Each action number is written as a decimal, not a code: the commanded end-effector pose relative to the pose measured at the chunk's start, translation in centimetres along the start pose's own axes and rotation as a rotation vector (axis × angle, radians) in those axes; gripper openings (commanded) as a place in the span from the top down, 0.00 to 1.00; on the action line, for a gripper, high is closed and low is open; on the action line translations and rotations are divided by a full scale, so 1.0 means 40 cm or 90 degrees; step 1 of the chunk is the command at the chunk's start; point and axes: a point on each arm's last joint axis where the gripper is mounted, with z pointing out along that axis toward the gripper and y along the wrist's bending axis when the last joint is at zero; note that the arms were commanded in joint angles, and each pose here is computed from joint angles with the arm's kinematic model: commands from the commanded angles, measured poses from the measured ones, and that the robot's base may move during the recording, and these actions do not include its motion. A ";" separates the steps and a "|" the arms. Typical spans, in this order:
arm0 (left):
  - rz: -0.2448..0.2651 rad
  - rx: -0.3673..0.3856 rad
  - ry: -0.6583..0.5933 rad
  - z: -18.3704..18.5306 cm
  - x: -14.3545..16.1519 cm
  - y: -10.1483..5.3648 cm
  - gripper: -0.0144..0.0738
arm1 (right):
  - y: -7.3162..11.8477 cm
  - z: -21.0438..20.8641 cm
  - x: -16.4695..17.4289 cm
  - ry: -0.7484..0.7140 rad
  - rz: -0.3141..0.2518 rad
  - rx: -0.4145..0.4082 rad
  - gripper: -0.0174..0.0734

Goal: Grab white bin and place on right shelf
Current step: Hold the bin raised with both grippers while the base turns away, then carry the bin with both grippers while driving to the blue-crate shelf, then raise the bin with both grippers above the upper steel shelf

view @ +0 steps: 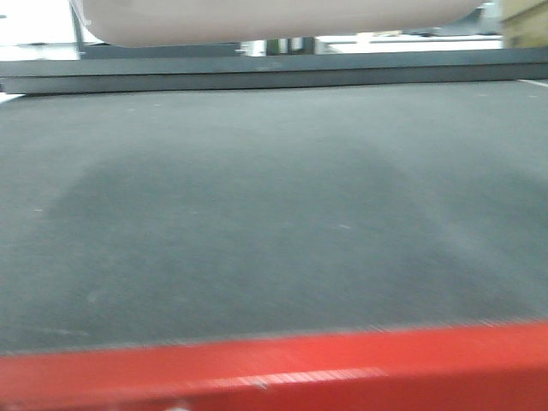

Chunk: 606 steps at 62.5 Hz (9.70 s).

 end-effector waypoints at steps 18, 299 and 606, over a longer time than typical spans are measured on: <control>0.045 0.156 0.155 -0.002 0.078 -0.127 0.98 | 0.101 -0.005 0.004 0.003 -0.010 -0.128 0.74; 0.045 0.156 0.155 -0.002 0.078 -0.127 0.98 | 0.085 -0.003 -0.013 -0.044 -0.005 -0.082 0.74; 0.045 0.152 0.150 -0.001 0.077 -0.126 0.98 | 0.082 -0.002 -0.016 -0.052 -0.004 -0.074 0.74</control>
